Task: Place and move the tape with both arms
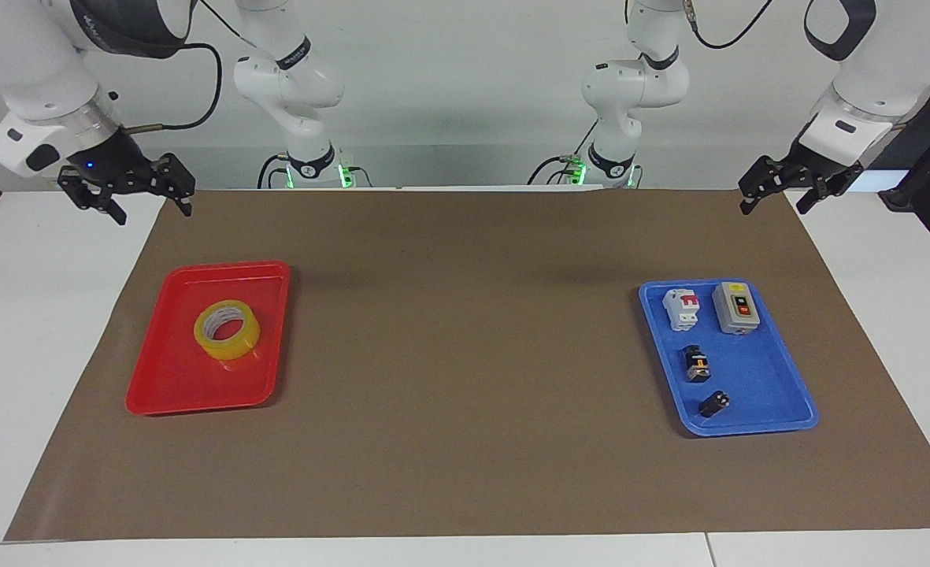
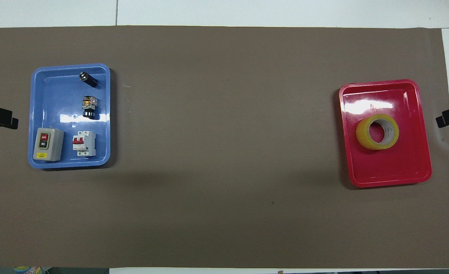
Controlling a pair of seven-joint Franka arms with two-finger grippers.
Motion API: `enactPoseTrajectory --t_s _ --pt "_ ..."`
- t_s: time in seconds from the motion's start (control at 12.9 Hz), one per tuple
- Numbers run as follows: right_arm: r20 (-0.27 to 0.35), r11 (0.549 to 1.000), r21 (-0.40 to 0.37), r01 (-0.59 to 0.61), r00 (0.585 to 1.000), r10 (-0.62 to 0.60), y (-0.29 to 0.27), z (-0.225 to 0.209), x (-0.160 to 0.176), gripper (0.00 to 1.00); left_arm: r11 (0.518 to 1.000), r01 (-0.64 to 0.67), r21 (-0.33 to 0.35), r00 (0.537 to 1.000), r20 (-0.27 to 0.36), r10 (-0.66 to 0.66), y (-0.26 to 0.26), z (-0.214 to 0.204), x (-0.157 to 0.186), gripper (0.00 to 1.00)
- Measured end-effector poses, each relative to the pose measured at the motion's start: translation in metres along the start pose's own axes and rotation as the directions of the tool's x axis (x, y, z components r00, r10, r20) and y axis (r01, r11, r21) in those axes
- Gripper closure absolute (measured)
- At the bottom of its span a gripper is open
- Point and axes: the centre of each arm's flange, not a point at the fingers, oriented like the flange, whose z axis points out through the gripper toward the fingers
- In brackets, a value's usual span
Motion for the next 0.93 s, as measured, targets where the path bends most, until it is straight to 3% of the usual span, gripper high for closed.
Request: enactPoseTrajectory --t_s 0.39,0.93 --pt "0.065 1.0 0.013 -0.024 0.998 0.023 -0.006 0.01 -0.007 0.0 1.0 0.0 0.0 1.0 0.0 0.0 0.0 0.0 0.0 0.0" --pt "0.074 1.0 0.002 -0.01 0.997 0.01 -0.021 0.011 -0.007 0.0 1.0 0.0 0.0 1.0 0.0 0.0 0.0 0.0 0.0 0.0"
